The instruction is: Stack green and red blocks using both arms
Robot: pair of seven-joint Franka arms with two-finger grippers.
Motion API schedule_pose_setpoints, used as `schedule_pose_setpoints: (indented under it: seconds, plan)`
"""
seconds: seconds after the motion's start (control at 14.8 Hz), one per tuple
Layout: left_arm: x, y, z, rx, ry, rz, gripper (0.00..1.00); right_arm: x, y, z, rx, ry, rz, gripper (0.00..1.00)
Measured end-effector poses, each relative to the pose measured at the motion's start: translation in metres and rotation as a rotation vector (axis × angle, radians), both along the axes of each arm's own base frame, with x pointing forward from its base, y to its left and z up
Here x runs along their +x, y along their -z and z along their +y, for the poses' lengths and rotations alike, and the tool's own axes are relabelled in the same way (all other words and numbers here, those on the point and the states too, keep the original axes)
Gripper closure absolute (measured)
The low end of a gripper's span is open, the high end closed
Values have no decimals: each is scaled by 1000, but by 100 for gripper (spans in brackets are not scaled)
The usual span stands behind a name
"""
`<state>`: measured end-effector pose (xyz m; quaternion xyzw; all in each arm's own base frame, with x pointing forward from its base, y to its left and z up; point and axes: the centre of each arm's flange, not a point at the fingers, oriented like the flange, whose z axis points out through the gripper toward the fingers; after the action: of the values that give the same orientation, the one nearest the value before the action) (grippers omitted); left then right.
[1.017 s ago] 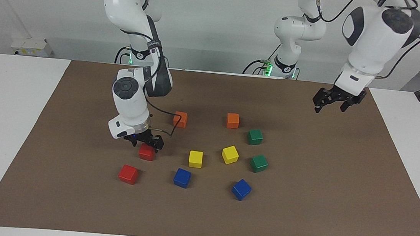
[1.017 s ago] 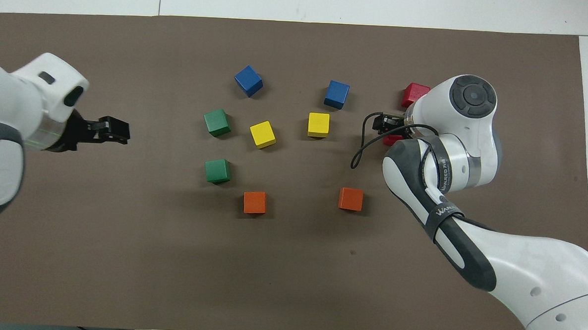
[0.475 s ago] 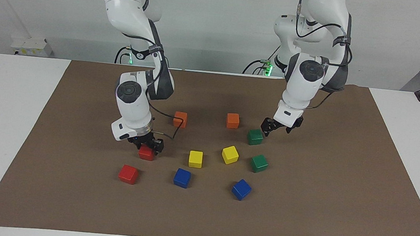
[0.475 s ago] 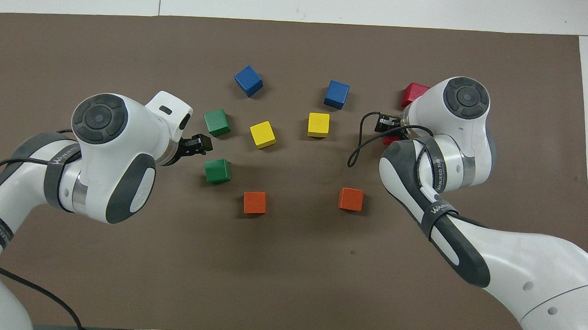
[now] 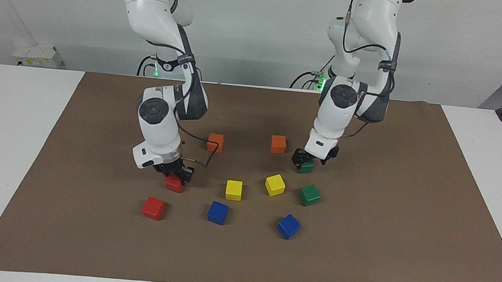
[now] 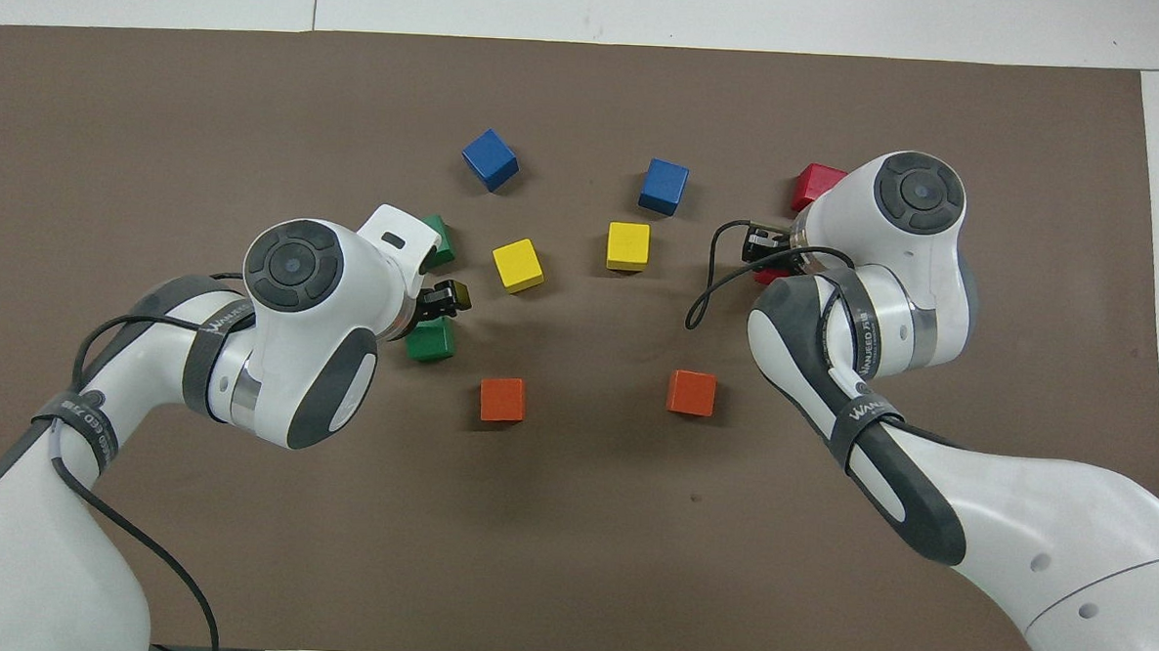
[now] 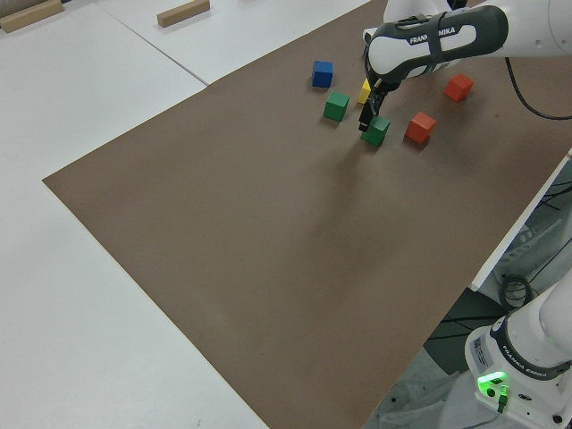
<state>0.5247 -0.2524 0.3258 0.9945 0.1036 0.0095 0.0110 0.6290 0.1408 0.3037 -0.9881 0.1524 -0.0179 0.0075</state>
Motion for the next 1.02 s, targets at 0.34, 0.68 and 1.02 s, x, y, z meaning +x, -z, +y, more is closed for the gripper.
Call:
schedule_pose_setpoints:
  seconds: [0.34, 0.68, 1.02]
  plan:
    - [-4, 9, -3, 3, 8, 10, 0, 25, -69, -44, -84, -109, 53, 46]
    - [-9, 25, -7, 11, 17, 29, 29, 21, -109, -173, -86, -228, 33, 46]
    - [13, -1, 58, 38, 104, 77, 44, 3, -36, -195, -87, -226, -14, 46]
